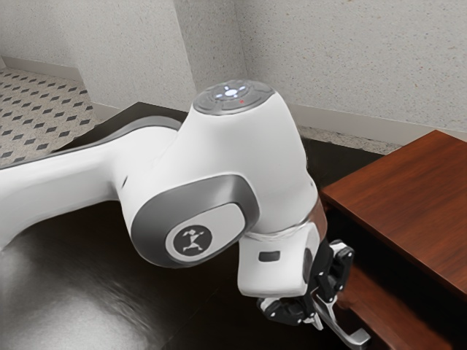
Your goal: Pull the drawer handle with one arm to open the drawer
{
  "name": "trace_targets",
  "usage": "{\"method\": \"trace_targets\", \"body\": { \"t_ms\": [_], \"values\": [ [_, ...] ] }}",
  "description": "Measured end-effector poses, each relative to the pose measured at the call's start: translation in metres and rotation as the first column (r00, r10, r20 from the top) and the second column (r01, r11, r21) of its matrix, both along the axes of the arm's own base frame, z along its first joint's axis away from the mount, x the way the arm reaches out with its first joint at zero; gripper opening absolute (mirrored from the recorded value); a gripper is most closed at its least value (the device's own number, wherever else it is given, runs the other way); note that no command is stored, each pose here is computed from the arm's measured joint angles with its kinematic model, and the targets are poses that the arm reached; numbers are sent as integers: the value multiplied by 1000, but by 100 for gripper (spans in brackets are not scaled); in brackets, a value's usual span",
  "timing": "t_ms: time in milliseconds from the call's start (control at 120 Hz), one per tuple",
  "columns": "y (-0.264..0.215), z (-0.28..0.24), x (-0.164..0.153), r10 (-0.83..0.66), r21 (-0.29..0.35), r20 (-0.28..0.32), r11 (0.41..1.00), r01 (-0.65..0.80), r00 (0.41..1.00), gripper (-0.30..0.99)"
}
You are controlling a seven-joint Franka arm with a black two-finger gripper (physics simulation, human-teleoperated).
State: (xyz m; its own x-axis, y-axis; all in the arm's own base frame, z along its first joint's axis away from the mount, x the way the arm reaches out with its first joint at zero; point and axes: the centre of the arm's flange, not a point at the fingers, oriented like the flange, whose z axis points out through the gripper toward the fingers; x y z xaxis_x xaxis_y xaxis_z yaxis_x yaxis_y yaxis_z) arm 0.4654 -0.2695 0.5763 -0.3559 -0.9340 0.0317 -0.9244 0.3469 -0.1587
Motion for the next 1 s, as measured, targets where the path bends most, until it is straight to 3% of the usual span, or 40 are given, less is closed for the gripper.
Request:
{"method": "trace_targets", "body": {
  "t_ms": [558, 775, 1000],
  "values": [
    [21, -7, -31, 25, 35, -34, 999, -24, 999, 2],
    [24, -11, -44, 21, 43, -35, 999, -20, 999, -11],
    [30, -7, -56, 22, 47, -34, 999, -21, 999, -4]
  ]
}}
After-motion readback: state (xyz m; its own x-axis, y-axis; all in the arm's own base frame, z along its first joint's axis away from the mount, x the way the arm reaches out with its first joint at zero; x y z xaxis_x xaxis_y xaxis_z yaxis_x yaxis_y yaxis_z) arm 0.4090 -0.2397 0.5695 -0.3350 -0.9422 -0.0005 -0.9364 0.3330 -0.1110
